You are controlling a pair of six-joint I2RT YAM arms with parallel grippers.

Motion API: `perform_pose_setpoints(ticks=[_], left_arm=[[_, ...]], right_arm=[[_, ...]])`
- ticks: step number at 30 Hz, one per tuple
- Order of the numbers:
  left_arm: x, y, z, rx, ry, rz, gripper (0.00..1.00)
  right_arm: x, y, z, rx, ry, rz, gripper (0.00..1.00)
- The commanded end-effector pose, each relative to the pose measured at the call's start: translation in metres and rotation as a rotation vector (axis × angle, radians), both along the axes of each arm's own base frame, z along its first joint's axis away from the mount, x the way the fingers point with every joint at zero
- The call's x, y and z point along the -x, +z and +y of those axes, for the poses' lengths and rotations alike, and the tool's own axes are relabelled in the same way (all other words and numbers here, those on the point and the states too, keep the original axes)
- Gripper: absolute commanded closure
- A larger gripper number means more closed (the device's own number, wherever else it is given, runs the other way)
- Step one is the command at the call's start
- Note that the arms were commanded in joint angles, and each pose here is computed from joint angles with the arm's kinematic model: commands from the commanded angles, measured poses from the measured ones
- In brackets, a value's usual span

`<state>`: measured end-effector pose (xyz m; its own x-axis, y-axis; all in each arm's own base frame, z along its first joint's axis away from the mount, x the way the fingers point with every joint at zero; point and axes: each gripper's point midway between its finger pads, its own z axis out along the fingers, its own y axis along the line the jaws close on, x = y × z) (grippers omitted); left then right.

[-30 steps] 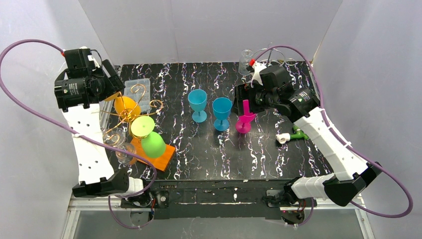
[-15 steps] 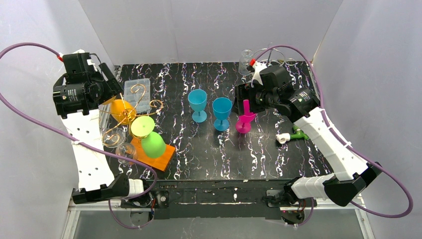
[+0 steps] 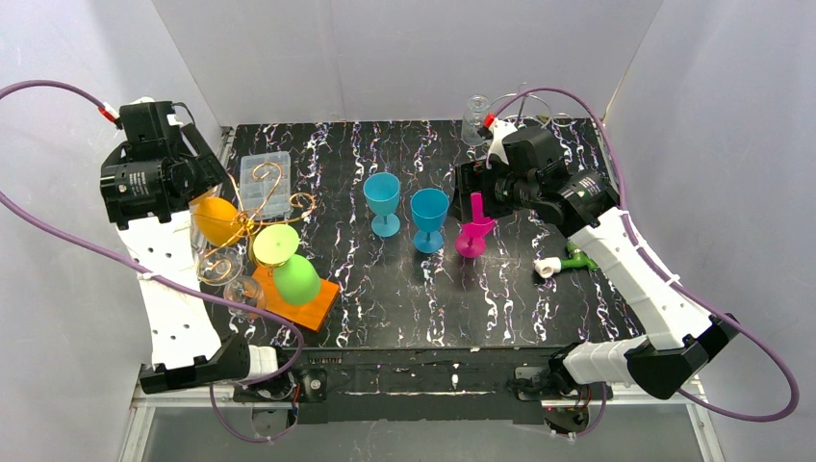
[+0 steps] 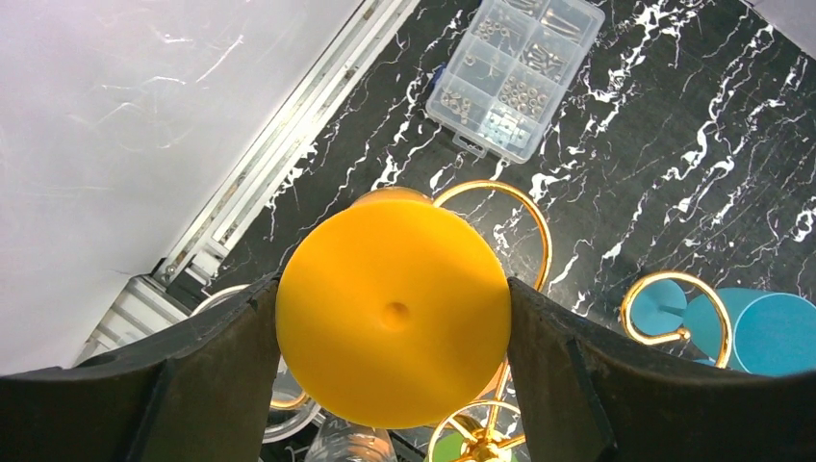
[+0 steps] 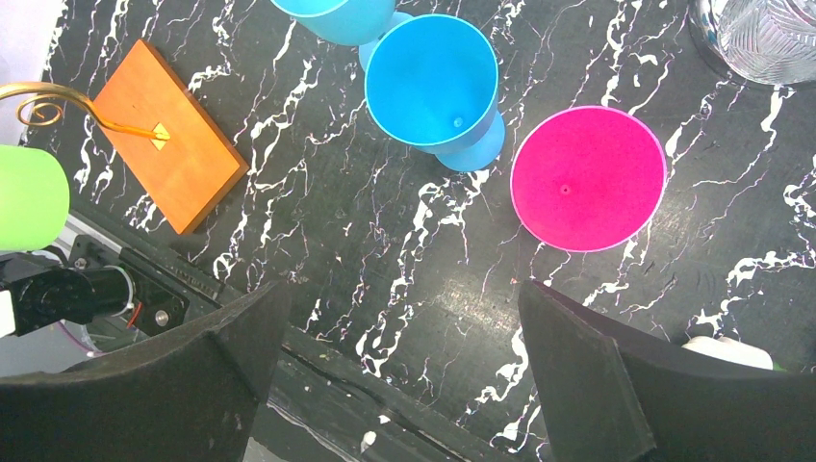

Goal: Take the wine glass off the wine glass rack
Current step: Pick up the wine glass from the wine rack, then place the wine glass at the center of the board.

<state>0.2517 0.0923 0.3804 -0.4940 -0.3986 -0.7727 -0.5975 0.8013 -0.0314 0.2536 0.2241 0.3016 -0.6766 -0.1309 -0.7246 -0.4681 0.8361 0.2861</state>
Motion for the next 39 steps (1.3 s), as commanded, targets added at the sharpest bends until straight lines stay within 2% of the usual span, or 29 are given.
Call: perform_pose_setpoints(ticks=[1, 12, 20, 29, 36, 39], left_arm=[[0.000, 0.013, 0.013, -0.058, 0.051, -0.007, 0.38], [-0.036, 0.026, 0.031, -0.106, 0.077, -0.023, 0.38], [-0.084, 0.041, 0.023, -0.063, -0.003, -0.130, 0.38], [-0.136, 0.062, -0.037, 0.044, -0.226, -0.267, 0.38], [-0.140, 0.083, -0.107, 0.156, -0.404, -0.365, 0.38], [-0.133, 0.091, -0.122, 0.199, -0.446, -0.393, 0.38]], right_arm=[[-0.001, 0.020, 0.000, -0.020, 0.007, -0.057, 0.03], [0.000, 0.019, -0.001, -0.014, 0.004, -0.051, 0.03], [-0.001, 0.020, -0.001, -0.017, -0.002, -0.050, 0.03], [-0.009, 0.028, 0.006, -0.055, -0.015, -0.072, 0.02], [-0.020, 0.038, 0.016, -0.113, -0.036, -0.098, 0.02], [-0.024, 0.043, 0.021, -0.141, -0.041, -0.111, 0.02]])
